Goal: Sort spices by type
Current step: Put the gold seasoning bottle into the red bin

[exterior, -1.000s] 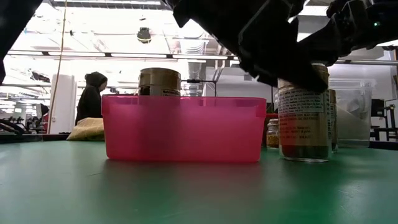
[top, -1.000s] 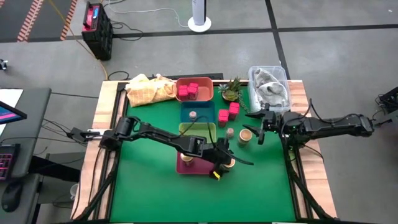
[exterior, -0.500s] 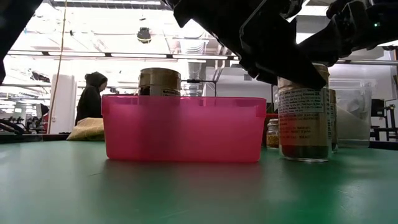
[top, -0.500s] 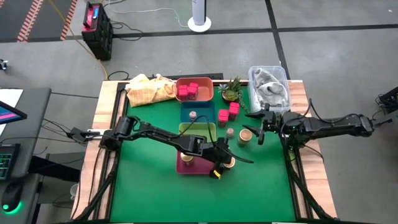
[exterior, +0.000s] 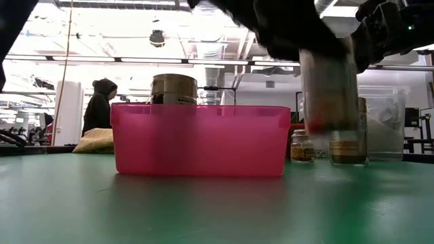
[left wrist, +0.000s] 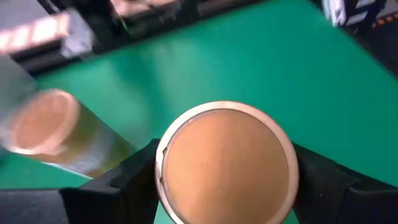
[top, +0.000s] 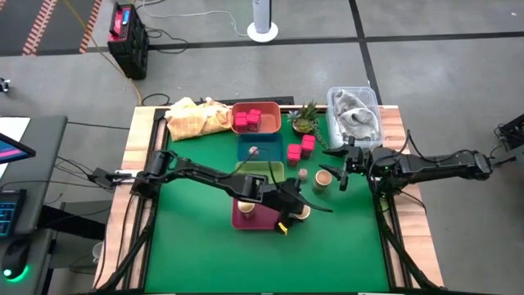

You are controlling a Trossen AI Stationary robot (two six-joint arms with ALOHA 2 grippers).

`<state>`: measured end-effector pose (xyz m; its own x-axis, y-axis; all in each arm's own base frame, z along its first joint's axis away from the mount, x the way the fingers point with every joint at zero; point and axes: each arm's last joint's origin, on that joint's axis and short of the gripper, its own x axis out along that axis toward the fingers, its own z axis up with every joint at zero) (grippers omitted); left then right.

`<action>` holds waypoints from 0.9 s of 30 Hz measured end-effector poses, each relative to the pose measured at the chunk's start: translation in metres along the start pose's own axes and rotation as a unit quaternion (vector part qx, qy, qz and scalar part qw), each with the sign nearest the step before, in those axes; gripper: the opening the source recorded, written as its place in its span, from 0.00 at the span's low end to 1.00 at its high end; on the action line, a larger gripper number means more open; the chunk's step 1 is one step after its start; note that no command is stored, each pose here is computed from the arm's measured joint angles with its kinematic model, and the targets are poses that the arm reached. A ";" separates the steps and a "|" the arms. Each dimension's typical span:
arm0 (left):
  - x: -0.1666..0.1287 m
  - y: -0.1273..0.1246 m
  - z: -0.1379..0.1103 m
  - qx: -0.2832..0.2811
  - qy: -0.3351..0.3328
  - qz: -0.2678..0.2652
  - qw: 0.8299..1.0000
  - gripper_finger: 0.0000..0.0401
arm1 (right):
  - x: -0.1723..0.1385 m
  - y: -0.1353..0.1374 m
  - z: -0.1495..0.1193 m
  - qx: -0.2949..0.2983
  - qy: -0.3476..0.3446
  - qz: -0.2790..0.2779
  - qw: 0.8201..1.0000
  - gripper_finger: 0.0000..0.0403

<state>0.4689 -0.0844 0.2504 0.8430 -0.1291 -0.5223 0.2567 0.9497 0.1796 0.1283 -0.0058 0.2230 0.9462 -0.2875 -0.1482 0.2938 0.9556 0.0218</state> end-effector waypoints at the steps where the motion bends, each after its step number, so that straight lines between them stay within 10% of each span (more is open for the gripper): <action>1: -0.007 0.001 0.005 -0.001 -0.003 0.001 1.000 0.67 | 0.000 0.000 0.000 0.000 0.000 0.000 1.000 0.69; 11: -0.072 -0.004 0.011 -0.071 0.122 0.013 0.990 0.67 | 0.000 0.000 0.000 0.000 0.001 0.000 1.000 0.69; 27: -0.062 -0.026 -0.041 -0.088 0.237 0.043 0.967 0.67 | 0.000 0.000 0.000 0.004 0.000 0.001 1.000 0.69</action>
<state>0.3907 -0.0894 0.2444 0.5363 0.0584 -0.8420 0.0752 0.9903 0.1166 0.1283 -0.0057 0.2229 0.9465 -0.2865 -0.1488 0.2938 0.9554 0.0292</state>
